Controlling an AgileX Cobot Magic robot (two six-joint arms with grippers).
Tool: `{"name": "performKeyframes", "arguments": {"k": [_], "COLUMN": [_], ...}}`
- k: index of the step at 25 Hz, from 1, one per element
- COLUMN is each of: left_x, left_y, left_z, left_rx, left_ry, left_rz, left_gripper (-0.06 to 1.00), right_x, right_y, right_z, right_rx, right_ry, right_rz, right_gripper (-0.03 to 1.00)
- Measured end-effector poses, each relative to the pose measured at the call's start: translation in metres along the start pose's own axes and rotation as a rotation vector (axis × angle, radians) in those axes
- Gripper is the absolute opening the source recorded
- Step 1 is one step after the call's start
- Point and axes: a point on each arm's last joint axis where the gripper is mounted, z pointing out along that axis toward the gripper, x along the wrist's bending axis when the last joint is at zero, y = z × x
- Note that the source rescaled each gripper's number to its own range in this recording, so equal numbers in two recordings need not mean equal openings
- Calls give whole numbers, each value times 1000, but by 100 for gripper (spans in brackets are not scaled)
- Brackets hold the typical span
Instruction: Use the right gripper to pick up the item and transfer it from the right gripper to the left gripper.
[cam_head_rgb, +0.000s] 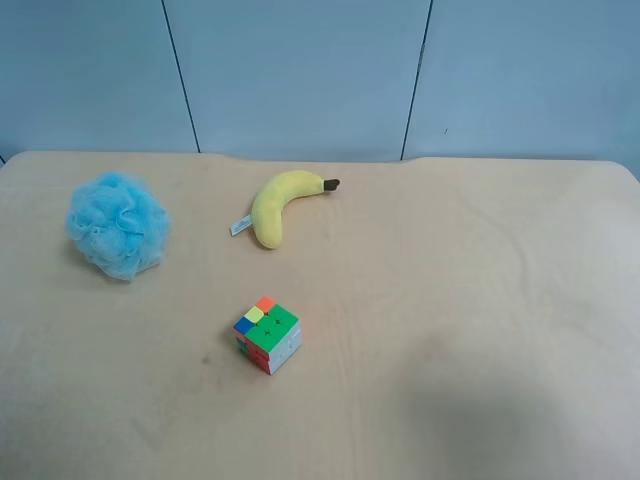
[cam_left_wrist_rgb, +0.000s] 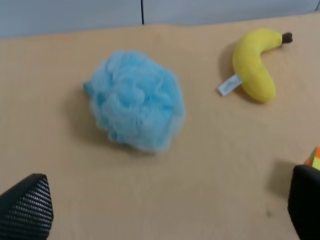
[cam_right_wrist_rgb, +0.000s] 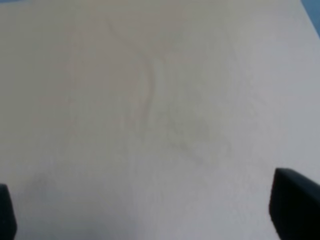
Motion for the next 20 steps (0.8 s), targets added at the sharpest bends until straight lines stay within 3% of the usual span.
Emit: {"name": "performKeyframes", "arguments": {"k": [11, 20], "left_x": [1, -1], "left_y": [-25, -37], "left_z": [-14, -26], "left_rx": [160, 57], "left_ry": [39, 50], "left_rz": [-44, -37], "left_gripper": [93, 93], "right_x": [0, 0], "right_y": [0, 0], "right_z": [0, 0], "right_rx": [0, 0], "right_ry": [0, 0], "right_rz": [0, 0], "right_gripper": [100, 100]}}
